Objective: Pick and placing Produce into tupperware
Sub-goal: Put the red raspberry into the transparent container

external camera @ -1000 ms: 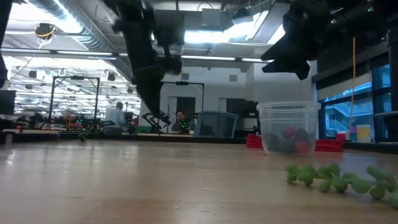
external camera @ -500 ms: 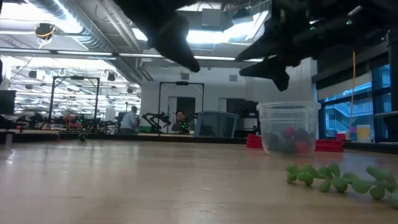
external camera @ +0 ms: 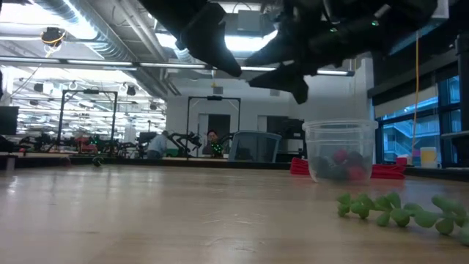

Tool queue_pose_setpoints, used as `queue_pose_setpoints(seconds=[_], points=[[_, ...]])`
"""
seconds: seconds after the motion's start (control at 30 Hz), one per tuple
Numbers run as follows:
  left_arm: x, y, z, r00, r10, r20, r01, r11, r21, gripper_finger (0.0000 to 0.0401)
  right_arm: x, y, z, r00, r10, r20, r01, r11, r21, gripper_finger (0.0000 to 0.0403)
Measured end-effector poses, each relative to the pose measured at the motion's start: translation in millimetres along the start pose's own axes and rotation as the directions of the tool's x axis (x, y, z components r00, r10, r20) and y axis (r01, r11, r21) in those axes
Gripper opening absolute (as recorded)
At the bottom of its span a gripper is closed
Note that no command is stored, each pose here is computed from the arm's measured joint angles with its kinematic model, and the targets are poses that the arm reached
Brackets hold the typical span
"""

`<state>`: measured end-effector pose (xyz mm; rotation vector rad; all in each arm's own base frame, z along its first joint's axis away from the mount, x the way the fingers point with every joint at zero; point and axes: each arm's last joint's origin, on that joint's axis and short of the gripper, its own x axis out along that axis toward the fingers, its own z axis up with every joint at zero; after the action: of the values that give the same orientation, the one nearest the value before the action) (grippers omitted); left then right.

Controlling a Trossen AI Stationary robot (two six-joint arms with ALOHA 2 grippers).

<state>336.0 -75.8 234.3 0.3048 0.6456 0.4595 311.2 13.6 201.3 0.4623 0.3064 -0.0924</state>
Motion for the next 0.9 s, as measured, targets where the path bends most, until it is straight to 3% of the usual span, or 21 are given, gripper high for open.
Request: queue_pose_setpoints(seconds=[0.63, 0.77, 0.9], points=[[0, 0, 1, 1.000, -0.004, 0.004, 0.004, 1.000, 0.024, 0.0112, 28, 7, 9, 1.000, 0.005, 0.006, -0.005, 0.999, -0.049, 0.0202], [0, 0, 1, 1.000, -0.004, 0.008, 0.004, 1.000, 0.022, 0.0113, 29, 8, 10, 1.000, 0.024, -0.002, -0.024, 0.998, -0.055, 0.0178], [0, 0, 1, 1.000, 0.003, 0.007, -0.003, 1.000, 0.023, 0.0112, 29, 8, 10, 1.000, 0.031, -0.004, -0.031, 0.997, -0.074, 0.0126]])
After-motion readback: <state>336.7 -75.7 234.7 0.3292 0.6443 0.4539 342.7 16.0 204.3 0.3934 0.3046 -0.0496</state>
